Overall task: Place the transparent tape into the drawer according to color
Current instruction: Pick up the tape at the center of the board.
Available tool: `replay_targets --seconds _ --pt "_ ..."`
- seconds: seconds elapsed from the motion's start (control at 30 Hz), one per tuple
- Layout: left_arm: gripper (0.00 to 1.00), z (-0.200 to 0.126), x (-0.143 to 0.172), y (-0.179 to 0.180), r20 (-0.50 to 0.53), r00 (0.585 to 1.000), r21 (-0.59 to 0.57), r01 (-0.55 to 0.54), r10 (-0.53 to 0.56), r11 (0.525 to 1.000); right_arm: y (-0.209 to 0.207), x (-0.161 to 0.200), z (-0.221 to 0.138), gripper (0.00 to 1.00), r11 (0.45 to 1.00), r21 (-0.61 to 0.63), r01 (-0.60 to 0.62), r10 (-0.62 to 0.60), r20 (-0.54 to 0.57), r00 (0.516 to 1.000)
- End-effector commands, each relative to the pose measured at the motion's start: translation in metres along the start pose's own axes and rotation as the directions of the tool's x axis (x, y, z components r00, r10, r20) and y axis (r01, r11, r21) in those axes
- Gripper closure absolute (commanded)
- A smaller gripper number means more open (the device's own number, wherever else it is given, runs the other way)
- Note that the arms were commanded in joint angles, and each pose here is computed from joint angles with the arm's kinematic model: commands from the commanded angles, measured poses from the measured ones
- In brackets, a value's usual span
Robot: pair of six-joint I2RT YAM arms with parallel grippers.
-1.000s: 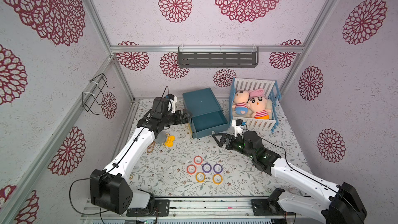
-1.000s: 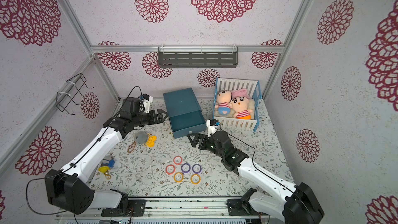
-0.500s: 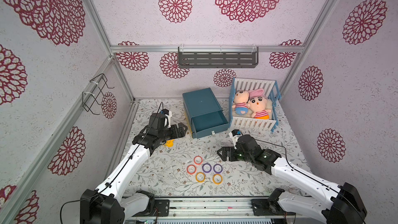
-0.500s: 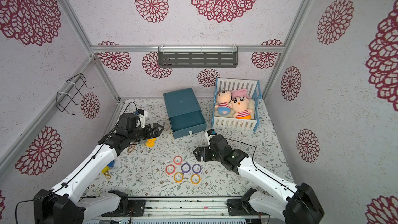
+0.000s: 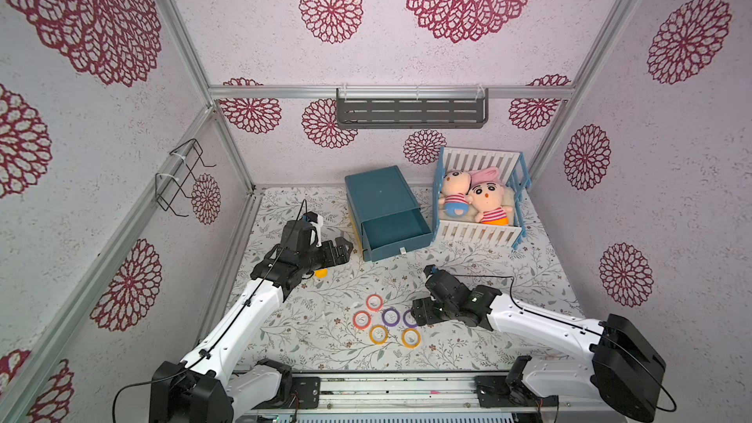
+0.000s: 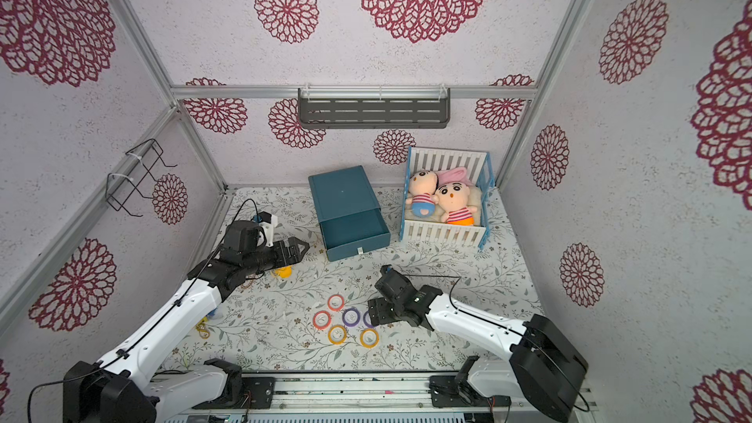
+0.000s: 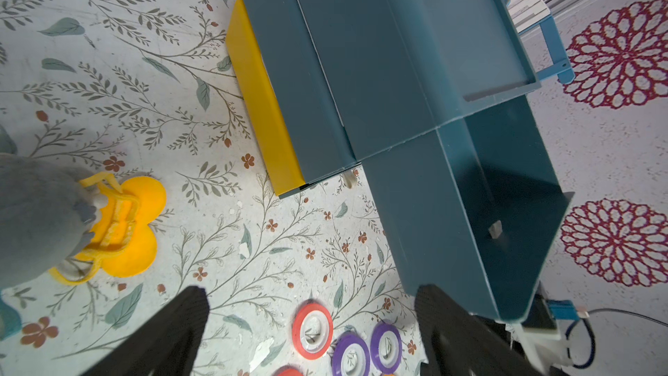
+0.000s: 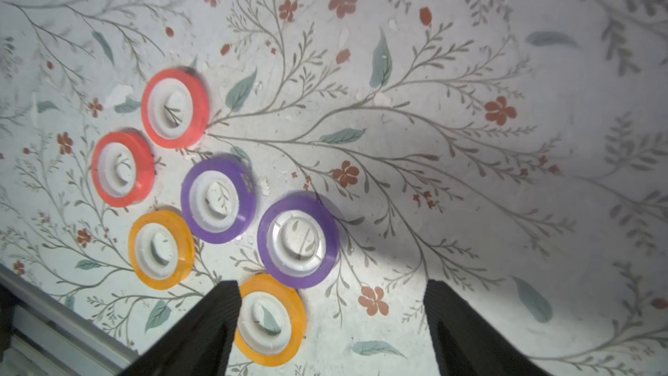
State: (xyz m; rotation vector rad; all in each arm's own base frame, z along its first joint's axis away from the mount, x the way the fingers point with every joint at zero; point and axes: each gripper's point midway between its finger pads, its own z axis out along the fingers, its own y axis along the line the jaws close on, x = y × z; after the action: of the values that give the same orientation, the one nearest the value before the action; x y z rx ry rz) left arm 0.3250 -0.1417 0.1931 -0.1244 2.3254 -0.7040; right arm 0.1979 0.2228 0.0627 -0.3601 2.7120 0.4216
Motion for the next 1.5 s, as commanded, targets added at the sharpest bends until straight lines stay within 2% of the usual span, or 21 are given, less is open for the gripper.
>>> replay_targets --seconds 0.0,0.2,0.83,1.13,1.47 --pt "0.03 -0.003 -0.002 -0.003 0.025 1.0 0.012 -0.014 0.013 1.0 0.0 -0.004 0.004 0.17 0.999 0.04 -0.003 0.002 0.023 1.0" --pt "0.03 -0.002 0.003 0.002 0.016 1.0 0.003 -0.012 0.012 1.0 -0.003 -0.001 0.013 0.22 0.997 0.077 -0.01 0.01 0.002 1.0" --pt "0.03 -0.01 0.001 0.008 0.035 0.999 -0.01 -0.008 0.008 1.0 -0.012 0.005 0.033 0.26 0.981 0.185 0.054 -0.035 -0.105 0.994" --pt "0.03 -0.01 0.001 0.008 0.04 0.999 -0.008 -0.009 0.009 1.0 -0.036 0.021 0.03 0.34 0.951 0.291 0.099 -0.047 -0.181 0.982" --pt "0.03 -0.01 0.001 0.009 0.037 0.999 -0.01 -0.01 0.01 1.0 -0.051 0.032 0.022 0.42 0.945 0.304 0.121 -0.039 -0.263 0.964"
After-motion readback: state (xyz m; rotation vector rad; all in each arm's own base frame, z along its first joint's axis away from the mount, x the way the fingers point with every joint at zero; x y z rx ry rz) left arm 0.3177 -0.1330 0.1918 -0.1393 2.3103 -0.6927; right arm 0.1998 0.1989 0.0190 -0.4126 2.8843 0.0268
